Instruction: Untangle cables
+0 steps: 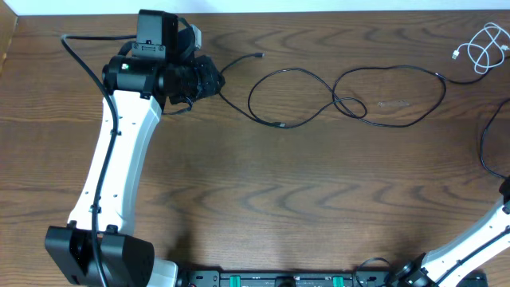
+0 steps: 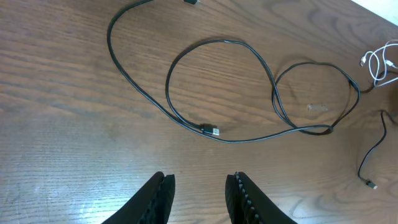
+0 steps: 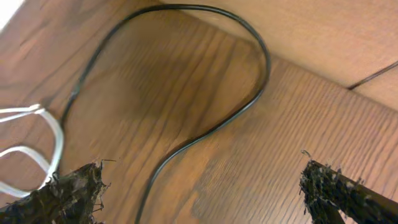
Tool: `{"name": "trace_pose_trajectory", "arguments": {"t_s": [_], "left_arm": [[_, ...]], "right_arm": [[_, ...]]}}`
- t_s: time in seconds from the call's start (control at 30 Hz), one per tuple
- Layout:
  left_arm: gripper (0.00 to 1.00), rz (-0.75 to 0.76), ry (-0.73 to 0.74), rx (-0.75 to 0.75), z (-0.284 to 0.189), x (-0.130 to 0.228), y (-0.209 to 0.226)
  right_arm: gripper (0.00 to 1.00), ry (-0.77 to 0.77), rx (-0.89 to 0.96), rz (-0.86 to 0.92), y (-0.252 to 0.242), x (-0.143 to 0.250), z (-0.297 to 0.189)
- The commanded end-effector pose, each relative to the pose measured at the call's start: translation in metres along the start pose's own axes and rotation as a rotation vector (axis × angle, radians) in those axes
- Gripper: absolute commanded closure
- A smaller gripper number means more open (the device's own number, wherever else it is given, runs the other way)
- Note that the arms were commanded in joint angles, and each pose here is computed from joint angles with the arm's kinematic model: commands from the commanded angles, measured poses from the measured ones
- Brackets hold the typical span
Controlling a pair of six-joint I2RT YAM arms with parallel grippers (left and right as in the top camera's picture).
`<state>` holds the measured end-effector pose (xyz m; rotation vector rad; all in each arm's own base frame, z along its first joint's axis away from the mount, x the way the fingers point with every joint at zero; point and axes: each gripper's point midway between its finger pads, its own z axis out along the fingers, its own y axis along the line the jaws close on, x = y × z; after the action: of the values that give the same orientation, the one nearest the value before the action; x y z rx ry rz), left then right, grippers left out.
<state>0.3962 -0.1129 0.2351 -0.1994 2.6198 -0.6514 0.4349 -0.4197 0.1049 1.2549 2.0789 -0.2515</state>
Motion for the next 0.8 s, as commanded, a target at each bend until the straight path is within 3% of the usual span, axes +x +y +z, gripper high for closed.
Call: {"name": "trace_pose_trajectory", "arguments": {"t_s": [0.0, 0.2, 0.23, 0.37, 0.5, 0.77], "left_arm": [[0.67, -0.003, 0.0, -0.009, 0.001, 0.0, 0.002], [0.67, -0.003, 0.0, -0.009, 0.001, 0.0, 0.002], [0.67, -0.003, 0.0, -0.009, 0.001, 0.0, 0.002], [0.67, -0.003, 0.001, -0.009, 0.002, 0.0, 0.002], [0.67, -0.003, 0.001, -0.01, 0.002, 0.0, 0.002], [0.67, -0.003, 0.002, -0.01, 0.002, 0.0, 0.002]], "right_arm": [[0.01, -0.094, -0.183, -0.002, 0.037, -0.045, -0.071], [0.01, -0.055, -0.553, -0.092, 0.101, -0.044, -0.153], [0.01, 0.003, -0.664, -0.106, 0.12, -0.031, -0.172], [0.01, 0.149, -0.805, -0.163, 0.149, 0.009, -0.191], [0.01, 0.263, -0.788, -0.316, 0.164, 0.059, -0.19], [0.09, 0.348, -0.481, -0.61, 0.158, 0.121, -0.142]]}}
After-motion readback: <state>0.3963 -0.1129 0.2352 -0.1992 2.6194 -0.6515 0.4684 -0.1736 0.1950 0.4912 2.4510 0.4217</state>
